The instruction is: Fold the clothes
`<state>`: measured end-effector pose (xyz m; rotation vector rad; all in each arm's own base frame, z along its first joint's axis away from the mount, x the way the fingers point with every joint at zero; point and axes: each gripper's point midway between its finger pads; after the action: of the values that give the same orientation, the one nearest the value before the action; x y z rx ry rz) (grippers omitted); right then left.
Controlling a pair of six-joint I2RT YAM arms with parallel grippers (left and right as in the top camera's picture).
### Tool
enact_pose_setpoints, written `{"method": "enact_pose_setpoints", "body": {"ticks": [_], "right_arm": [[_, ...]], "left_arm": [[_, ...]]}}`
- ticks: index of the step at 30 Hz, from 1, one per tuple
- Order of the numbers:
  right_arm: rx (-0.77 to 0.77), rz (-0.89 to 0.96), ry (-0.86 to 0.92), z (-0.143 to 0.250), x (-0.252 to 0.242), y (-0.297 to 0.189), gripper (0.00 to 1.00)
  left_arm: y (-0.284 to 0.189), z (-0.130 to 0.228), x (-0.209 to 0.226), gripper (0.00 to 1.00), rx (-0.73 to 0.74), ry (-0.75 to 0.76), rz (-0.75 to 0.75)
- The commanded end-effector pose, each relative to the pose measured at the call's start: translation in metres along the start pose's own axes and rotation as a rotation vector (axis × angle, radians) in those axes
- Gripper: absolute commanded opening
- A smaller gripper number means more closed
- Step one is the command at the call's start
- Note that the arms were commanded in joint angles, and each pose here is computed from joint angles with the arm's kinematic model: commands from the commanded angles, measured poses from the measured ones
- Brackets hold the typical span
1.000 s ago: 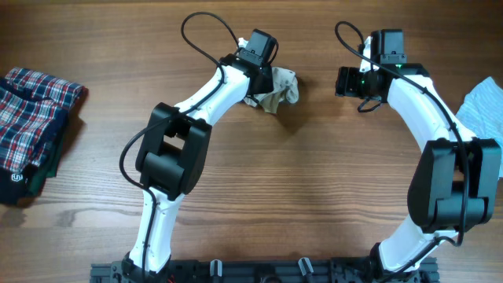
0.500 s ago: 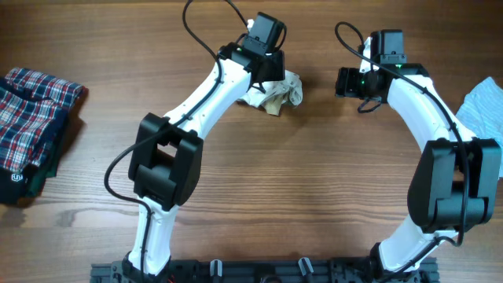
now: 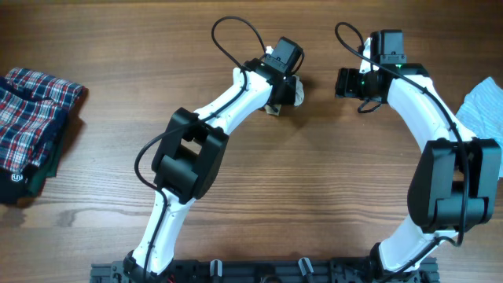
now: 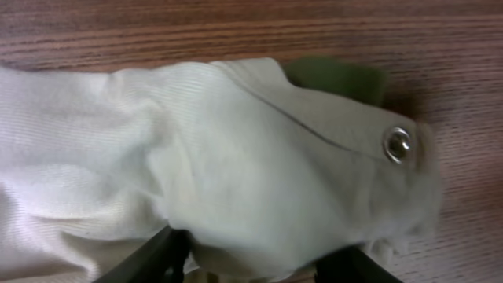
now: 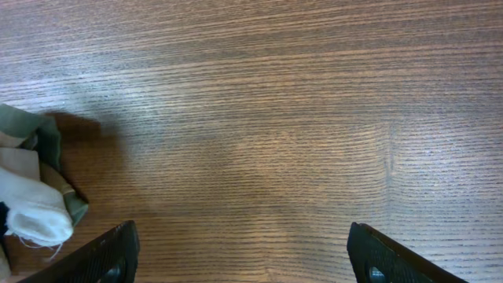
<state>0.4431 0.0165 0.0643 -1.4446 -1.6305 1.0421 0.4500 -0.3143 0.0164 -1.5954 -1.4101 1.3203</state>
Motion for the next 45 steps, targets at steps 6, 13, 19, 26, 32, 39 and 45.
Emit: {"method": "enact_pose_setpoints", "body": {"ticks": [6, 13, 19, 26, 32, 39, 45], "right_arm": [[-0.024, 0.021, -0.005, -0.007, -0.003, -0.009, 0.86], [-0.026, 0.021, -0.005, -0.007, -0.003, -0.009, 0.87], [-0.025, 0.021, -0.005, -0.007, -0.003, -0.009, 0.90], [-0.020, 0.020, -0.004, -0.006, -0.003, -0.009, 0.90], [-0.005, 0.019, -0.004, -0.002, -0.003, -0.009, 0.90], [0.007, 0.017, -0.001, 0.001, -0.002, -0.009, 0.91], [0.023, 0.015, 0.000, 0.005, -0.002, -0.009, 0.90]], "left_arm": [[-0.081, -0.050, 0.003, 0.61, -0.101, -0.052, 0.061], [-0.027, -0.002, 0.048, 0.60, 0.083, -0.122, -0.085], [0.005, 0.036, 0.067, 0.55, 0.207, -0.125, -0.147], [-0.092, -0.039, 0.008, 0.59, -0.021, -0.112, 0.050], [-0.114, -0.082, 0.016, 0.75, -0.236, -0.083, -0.015], [-0.092, -0.084, 0.057, 0.98, -0.185, -0.089, -0.113], [-0.037, -0.061, 0.072, 1.00, -0.061, -0.115, -0.130]]}}
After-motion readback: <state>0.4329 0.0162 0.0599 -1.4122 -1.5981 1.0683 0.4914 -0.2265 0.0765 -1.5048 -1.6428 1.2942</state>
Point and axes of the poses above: each gripper's point midway between its finger pads, its own y axis out along the fingers, its own x axis along the line the jaws close on, z = x × y, and after that the axes turned 13 degrees about -y, right-handed
